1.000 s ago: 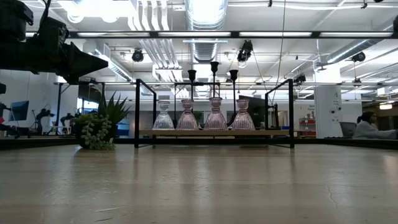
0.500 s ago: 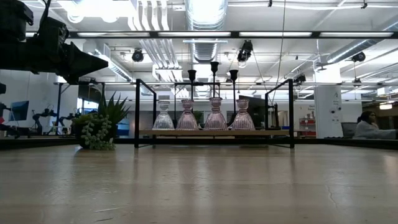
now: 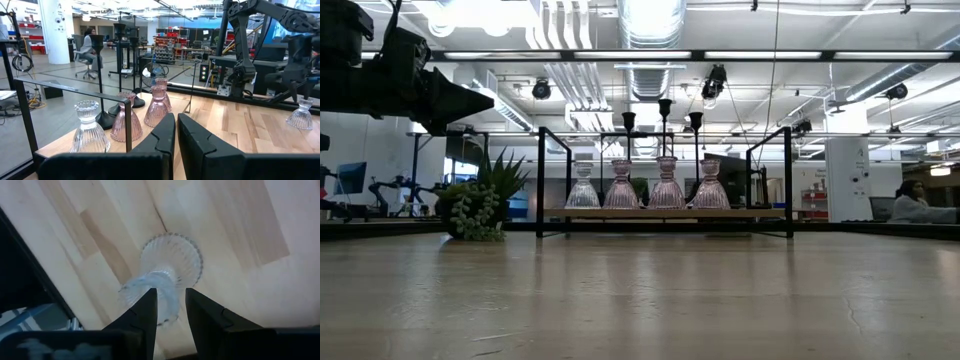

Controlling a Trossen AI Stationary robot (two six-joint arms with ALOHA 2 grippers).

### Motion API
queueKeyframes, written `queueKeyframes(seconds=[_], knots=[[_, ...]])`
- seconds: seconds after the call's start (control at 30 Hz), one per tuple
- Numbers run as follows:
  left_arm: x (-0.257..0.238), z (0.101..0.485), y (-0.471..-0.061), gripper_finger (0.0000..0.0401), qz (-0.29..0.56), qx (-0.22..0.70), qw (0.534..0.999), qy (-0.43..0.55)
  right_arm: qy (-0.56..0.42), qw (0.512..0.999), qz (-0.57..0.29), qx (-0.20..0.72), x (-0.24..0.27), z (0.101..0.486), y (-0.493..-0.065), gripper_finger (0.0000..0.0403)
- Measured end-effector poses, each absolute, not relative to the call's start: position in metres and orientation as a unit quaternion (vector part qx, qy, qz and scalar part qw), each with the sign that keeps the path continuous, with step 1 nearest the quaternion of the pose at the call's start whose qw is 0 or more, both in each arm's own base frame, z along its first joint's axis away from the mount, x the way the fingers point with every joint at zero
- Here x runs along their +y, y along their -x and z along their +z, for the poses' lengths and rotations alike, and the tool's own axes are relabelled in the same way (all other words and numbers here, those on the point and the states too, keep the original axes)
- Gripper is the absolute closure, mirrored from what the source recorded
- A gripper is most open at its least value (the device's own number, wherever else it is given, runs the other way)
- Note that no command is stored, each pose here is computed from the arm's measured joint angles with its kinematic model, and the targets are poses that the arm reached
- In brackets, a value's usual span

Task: Pick & Place candle stick holders
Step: Put the transparent candle holder on the shelf

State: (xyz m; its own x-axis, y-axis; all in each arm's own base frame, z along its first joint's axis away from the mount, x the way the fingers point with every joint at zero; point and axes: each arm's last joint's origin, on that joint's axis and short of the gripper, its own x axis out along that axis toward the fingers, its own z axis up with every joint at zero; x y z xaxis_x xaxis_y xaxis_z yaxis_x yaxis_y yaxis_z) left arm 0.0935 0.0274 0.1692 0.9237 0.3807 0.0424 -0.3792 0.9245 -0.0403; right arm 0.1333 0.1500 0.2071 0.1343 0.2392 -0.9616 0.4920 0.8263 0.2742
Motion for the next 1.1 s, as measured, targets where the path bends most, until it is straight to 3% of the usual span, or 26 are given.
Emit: queueKeyframes(seconds=[0.13,0.33,0.57,0.77,1.1], knots=[[0.027,0.169,-0.094,0.0375,0.194,-0.025,0.981,0.016,-0.285,0.701,-0.084,0.648,0.149,0.198,-0.133,0.0323],[0.027,0.169,-0.093,0.0375,0.194,-0.025,0.981,0.016,-0.273,0.708,-0.073,0.647,0.147,0.19,-0.132,0.0378],[0.027,0.169,-0.093,0.0375,0.194,-0.025,0.981,0.016,-0.24,0.735,-0.041,0.632,0.129,0.2,-0.156,0.038],[0.027,0.169,-0.094,0.0375,0.194,-0.025,0.981,0.016,-0.219,0.763,-0.02,0.608,0.085,0.226,-0.192,0.0383],[0.027,0.169,-0.093,0.0375,0.194,-0.025,0.981,0.016,-0.142,0.801,-0.022,0.581,0.012,0.297,-0.209,0.0383]])
